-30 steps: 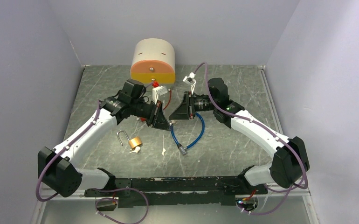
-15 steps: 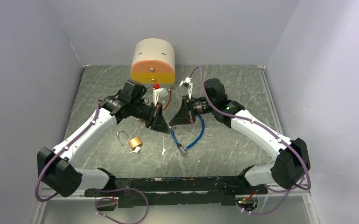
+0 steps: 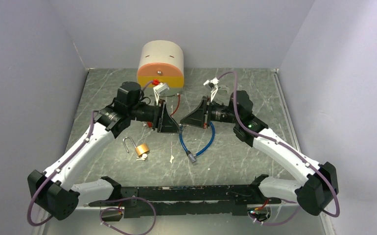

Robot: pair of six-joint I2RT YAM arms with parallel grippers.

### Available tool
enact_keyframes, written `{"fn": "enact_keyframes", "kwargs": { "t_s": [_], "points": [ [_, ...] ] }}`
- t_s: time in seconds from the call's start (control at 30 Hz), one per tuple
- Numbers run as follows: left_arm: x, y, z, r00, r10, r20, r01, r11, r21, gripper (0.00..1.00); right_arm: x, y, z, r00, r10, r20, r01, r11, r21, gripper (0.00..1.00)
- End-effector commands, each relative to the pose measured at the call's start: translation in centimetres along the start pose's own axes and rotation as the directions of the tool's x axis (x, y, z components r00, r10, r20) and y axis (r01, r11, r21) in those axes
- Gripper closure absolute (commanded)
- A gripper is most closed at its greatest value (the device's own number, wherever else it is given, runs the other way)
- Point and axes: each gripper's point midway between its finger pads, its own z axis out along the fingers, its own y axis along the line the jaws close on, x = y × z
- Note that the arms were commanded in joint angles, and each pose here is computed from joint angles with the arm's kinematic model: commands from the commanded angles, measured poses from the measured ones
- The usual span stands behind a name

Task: Unlock with the key

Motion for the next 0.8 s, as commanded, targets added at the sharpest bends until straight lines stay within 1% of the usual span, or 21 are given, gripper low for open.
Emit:
{"fn": "enact_keyframes", "kwargs": {
  "t_s": [0.0,0.1,0.2,0.23,0.3,0.4,0.47,0.5,0.53,0.6,0.67,0.73,0.77],
  "points": [
    [-4.6,-4.3,-1.3,0.981,0.088,0.172,-0.1,0.993,0.06,0.6,-4.1,3.4,-0.9,0.979,-0.012,0.205,0.026,0.998,-0.063,1.0],
    [-5.2,-5.4,-1.6,0.979,0.092,0.182,-0.109,0.99,0.086,0.67,-4.8,4.3,-1.2,0.973,-0.008,0.23,0.028,0.996,-0.083,1.0],
    [-5.3,-5.8,-1.6,0.979,0.089,0.182,-0.108,0.989,0.097,0.79,-5.3,4.9,-1.5,0.969,-0.01,0.247,0.034,0.995,-0.093,1.0],
    [-5.2,-5.8,-1.6,0.98,0.087,0.18,-0.106,0.989,0.099,0.82,-5.5,5.1,-1.5,0.967,-0.009,0.254,0.035,0.995,-0.096,1.0],
    [-5.2,-5.8,-1.6,0.981,0.08,0.178,-0.1,0.99,0.105,0.83,-5.7,5.4,-1.7,0.964,-0.008,0.264,0.036,0.994,-0.103,1.0],
    [-5.1,-6.0,-1.7,0.981,0.083,0.178,-0.104,0.988,0.111,0.96,-5.7,5.6,-1.7,0.965,-0.003,0.264,0.034,0.993,-0.111,1.0],
    [-5.0,-6.1,-1.8,0.98,0.091,0.179,-0.112,0.988,0.107,0.97,-5.6,5.4,-1.7,0.966,-0.004,0.258,0.031,0.994,-0.103,1.0],
    [-5.0,-6.2,-1.9,0.978,0.103,0.181,-0.123,0.987,0.102,0.97,-5.4,5.2,-1.7,0.968,-0.005,0.253,0.03,0.995,-0.095,0.97],
    [-4.9,-6.2,-2.0,0.978,0.112,0.178,-0.131,0.986,0.098,0.97,-5.2,5.1,-1.8,0.968,-0.003,0.249,0.025,0.996,-0.085,0.88],
    [-4.5,-6.3,-2.2,0.977,0.133,0.164,-0.149,0.984,0.093,0.98,-5.1,5.3,-2.1,0.967,-0.009,0.254,0.031,0.996,-0.084,0.66],
    [-4.0,-6.5,-2.4,0.978,0.153,0.139,-0.167,0.982,0.091,0.98,-5.2,6.0,-2.6,0.963,-0.025,0.267,0.051,0.995,-0.089,0.51],
    [-3.6,-6.9,-2.7,0.975,0.192,0.108,-0.203,0.974,0.098,0.97,-5.3,6.4,-2.8,0.963,-0.042,0.268,0.069,0.993,-0.093,0.46],
    [-3.3,-6.9,-2.9,0.975,0.205,0.092,-0.213,0.972,0.096,0.97,-5.2,6.5,-2.8,0.964,-0.053,0.261,0.081,0.992,-0.095,0.46]
  ]
}}
